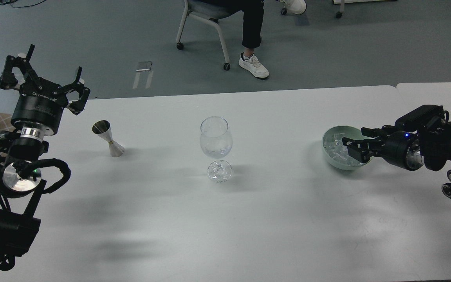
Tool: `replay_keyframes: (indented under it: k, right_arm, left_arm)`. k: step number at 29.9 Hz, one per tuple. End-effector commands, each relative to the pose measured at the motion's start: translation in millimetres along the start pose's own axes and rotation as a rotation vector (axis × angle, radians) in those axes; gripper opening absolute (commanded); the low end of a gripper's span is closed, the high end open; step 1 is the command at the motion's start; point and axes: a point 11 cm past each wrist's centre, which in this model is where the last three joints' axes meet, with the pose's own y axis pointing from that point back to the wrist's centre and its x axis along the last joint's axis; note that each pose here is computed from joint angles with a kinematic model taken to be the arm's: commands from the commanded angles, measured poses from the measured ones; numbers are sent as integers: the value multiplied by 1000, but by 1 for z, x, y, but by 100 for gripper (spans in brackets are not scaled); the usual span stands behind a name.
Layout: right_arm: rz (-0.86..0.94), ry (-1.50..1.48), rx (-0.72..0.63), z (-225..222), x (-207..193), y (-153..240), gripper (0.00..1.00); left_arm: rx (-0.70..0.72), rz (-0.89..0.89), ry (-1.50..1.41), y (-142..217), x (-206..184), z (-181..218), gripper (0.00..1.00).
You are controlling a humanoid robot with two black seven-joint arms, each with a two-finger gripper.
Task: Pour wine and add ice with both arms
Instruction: 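Close the right gripper on ice cubes in the bowl and lift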
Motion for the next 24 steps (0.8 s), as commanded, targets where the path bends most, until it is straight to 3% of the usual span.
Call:
replay_keyframes:
  k: [1,24]
  right_arm:
    - [-4,-2,-1,-1,-1,-1,65]
    - [-15,-36,6,-9,-14,-10,64]
  left_arm:
    - [-2,-3,5,-1,-2,-1,98]
    - [-24,4,14,-1,0,5,98]
